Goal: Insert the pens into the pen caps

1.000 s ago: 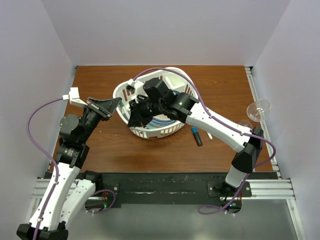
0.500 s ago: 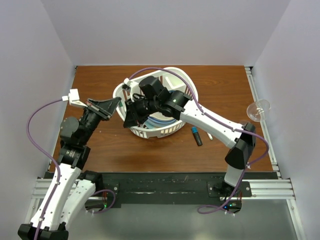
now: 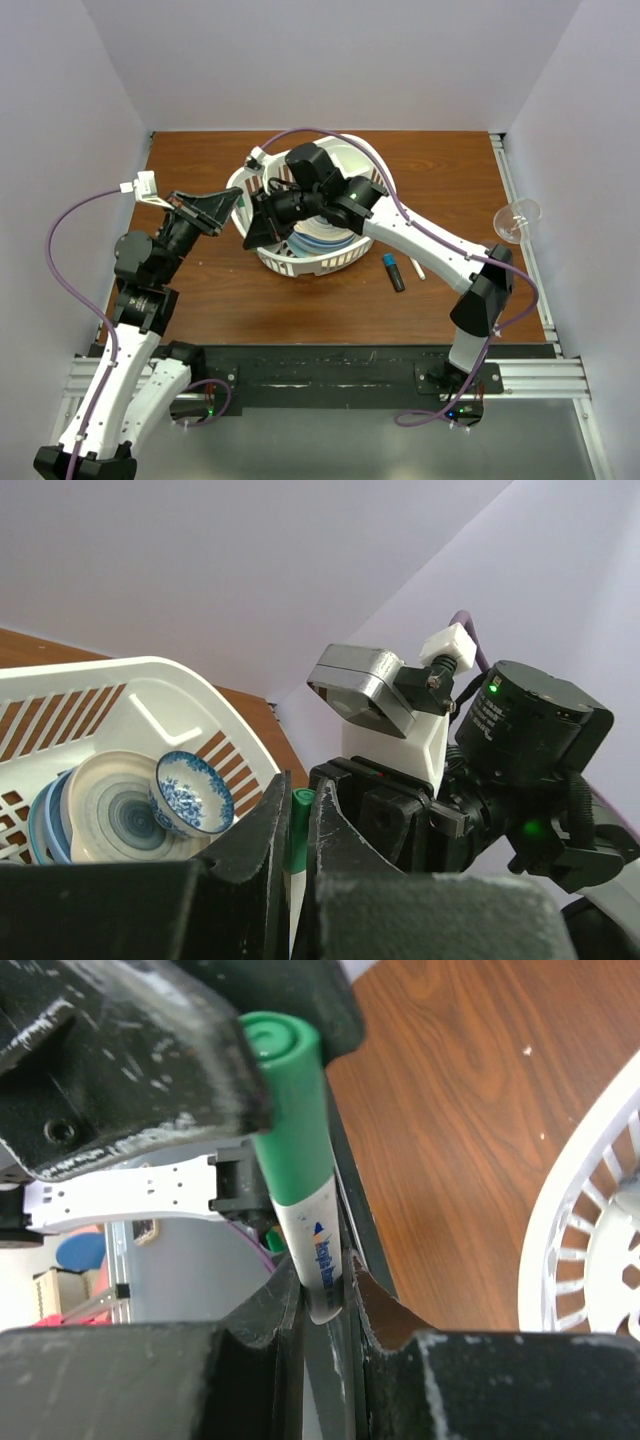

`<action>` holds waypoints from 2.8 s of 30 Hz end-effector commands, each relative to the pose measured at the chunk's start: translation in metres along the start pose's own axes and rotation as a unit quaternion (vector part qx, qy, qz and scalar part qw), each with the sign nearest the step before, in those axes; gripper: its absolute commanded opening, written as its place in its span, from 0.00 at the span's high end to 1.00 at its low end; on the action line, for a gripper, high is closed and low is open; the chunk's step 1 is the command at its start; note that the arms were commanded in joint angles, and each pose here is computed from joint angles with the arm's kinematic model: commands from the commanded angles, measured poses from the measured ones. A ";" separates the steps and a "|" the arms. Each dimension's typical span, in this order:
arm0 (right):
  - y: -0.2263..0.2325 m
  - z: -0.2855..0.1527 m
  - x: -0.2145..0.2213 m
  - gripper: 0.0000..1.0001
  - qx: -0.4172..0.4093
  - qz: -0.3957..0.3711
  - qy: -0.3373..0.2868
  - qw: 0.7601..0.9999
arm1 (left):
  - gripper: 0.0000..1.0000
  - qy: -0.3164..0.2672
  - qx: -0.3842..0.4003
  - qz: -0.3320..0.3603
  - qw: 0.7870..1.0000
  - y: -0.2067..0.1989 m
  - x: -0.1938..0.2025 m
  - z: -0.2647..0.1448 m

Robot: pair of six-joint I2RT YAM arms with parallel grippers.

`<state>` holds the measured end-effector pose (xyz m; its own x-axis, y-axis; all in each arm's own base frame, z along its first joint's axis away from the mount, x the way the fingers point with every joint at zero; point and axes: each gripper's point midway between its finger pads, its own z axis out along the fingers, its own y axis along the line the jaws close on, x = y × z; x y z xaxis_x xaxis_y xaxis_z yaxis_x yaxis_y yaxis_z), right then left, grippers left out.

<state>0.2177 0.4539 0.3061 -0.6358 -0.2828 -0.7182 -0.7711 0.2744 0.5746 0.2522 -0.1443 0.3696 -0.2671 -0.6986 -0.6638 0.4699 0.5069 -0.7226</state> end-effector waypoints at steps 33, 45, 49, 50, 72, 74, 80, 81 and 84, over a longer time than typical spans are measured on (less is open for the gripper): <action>-0.134 -0.263 -0.024 1.00 0.460 -0.004 -0.140 0.877 | 0.03 0.111 -0.008 0.121 0.986 -0.075 -0.044 0.022; -0.236 -0.331 0.112 0.99 0.577 0.150 0.121 0.794 | 0.00 0.076 -0.162 0.180 0.967 0.030 -0.019 -0.006; -0.266 -0.323 0.149 0.96 0.583 0.188 0.187 0.768 | 0.00 0.079 -0.173 0.186 0.964 0.043 -0.012 -0.007; -0.271 -0.318 0.157 0.95 0.579 0.198 0.198 0.766 | 0.00 0.081 -0.177 0.187 0.963 0.047 -0.011 -0.008; -0.330 -0.282 0.272 0.74 0.555 0.280 0.324 0.713 | 0.00 0.074 -0.212 0.193 0.955 0.067 -0.006 -0.021; -0.332 -0.279 0.276 0.70 0.552 0.282 0.326 0.714 | 0.00 0.073 -0.212 0.194 0.955 0.066 -0.006 -0.021; -0.333 -0.276 0.274 0.66 0.547 0.285 0.318 0.720 | 0.00 0.067 -0.207 0.196 0.956 0.059 -0.013 -0.021; -0.333 -0.276 0.274 0.66 0.546 0.285 0.317 0.721 | 0.00 0.066 -0.207 0.197 0.956 0.058 -0.014 -0.021; -0.330 -0.276 0.265 0.66 0.545 0.282 0.307 0.728 | 0.00 0.064 -0.205 0.198 0.956 0.055 -0.016 -0.021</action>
<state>0.2847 0.0296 0.0237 -0.9905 -0.1190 0.0682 -0.1308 0.9694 -0.2077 0.2652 -0.0989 0.3081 -0.3244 -0.3627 -0.8736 0.1690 0.8865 -0.4309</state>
